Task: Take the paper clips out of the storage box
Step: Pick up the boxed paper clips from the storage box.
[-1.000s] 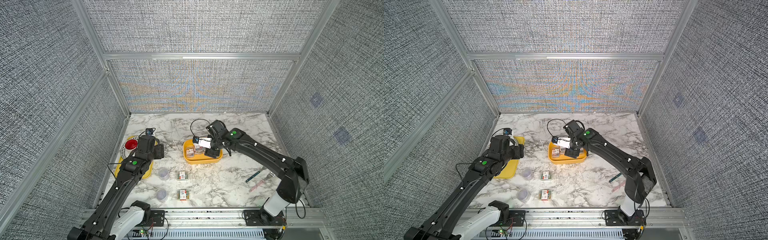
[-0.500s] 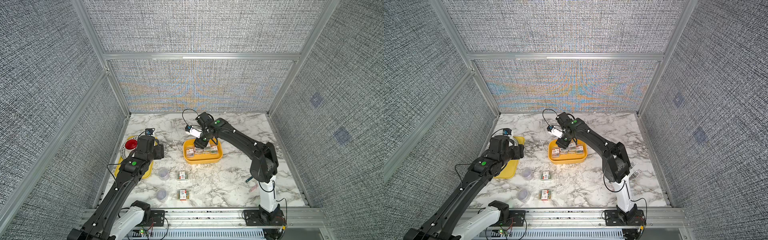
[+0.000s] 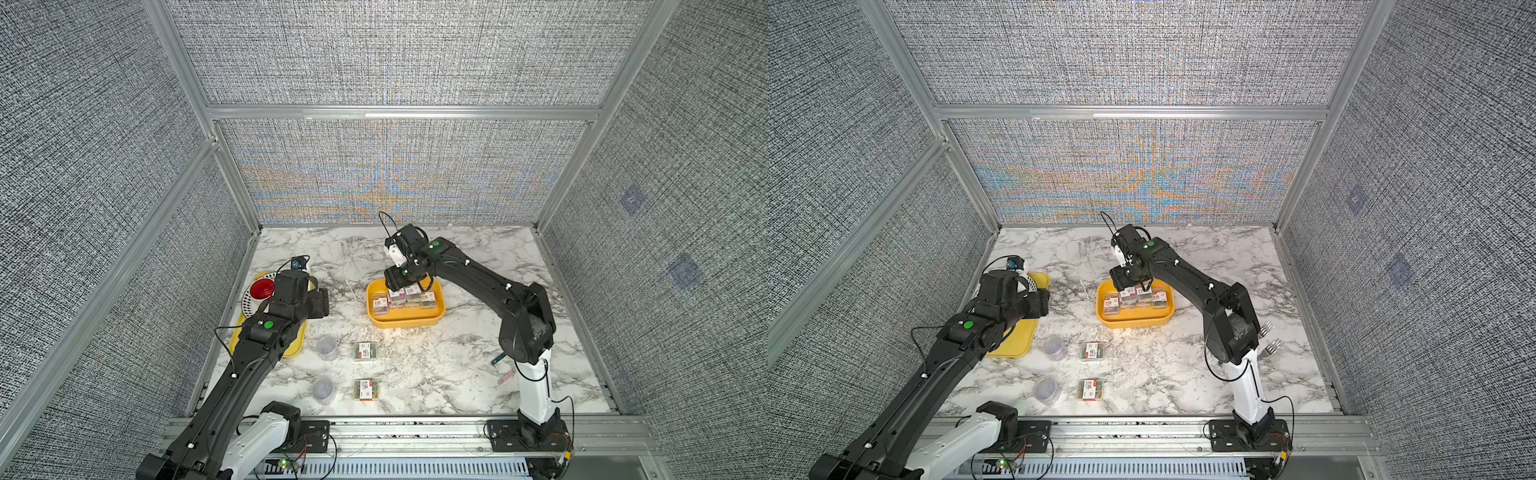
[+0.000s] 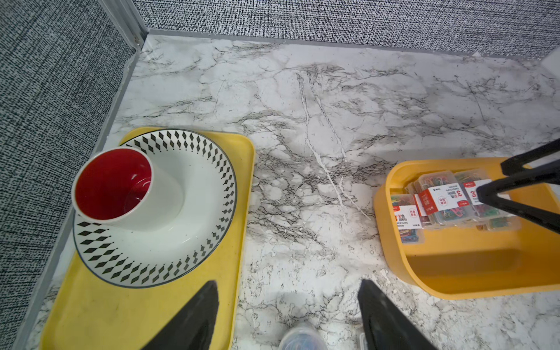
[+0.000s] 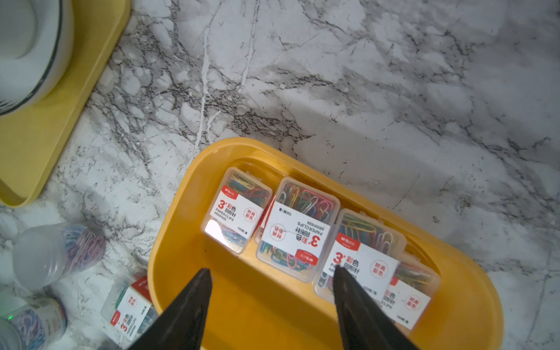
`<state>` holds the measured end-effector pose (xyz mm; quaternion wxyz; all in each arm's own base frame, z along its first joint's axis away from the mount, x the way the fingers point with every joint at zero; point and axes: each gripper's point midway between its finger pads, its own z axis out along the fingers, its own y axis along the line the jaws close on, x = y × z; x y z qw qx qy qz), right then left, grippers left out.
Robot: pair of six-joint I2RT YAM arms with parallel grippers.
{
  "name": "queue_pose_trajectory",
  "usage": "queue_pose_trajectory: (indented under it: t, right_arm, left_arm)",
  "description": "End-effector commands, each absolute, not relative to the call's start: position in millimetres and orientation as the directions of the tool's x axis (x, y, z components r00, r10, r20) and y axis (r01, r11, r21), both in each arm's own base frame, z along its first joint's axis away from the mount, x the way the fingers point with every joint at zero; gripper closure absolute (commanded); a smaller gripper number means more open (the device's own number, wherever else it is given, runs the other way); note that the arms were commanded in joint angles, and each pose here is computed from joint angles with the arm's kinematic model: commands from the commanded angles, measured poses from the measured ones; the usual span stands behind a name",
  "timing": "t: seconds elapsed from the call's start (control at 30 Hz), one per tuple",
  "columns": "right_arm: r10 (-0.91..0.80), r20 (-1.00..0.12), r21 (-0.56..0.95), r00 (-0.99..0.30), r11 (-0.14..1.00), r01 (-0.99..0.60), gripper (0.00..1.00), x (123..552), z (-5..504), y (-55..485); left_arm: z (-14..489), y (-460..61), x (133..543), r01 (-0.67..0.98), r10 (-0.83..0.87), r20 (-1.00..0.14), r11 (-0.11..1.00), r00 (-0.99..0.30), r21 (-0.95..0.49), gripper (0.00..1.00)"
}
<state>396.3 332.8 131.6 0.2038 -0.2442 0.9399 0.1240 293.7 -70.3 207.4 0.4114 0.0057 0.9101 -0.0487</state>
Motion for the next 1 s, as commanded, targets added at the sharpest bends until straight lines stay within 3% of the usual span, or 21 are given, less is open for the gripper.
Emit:
queue_pose_trajectory:
  t: [0.0, 0.97]
  right_arm:
    - [-0.34, -0.433, 0.154, -0.835, 0.884, -0.44, 0.33, 400.3, 124.5, 336.0]
    - [-0.282, -0.306, 0.065, -0.909, 0.947, -0.315, 0.35, 399.5, 67.5, 316.3]
  left_arm:
    - [212.6, -73.5, 296.7, 0.07, -0.024, -0.762, 0.993, -0.647, -0.09, 0.25]
    - [213.0, -74.6, 297.6, 0.082, -0.027, -0.759, 0.991, -0.651, -0.106, 0.23]
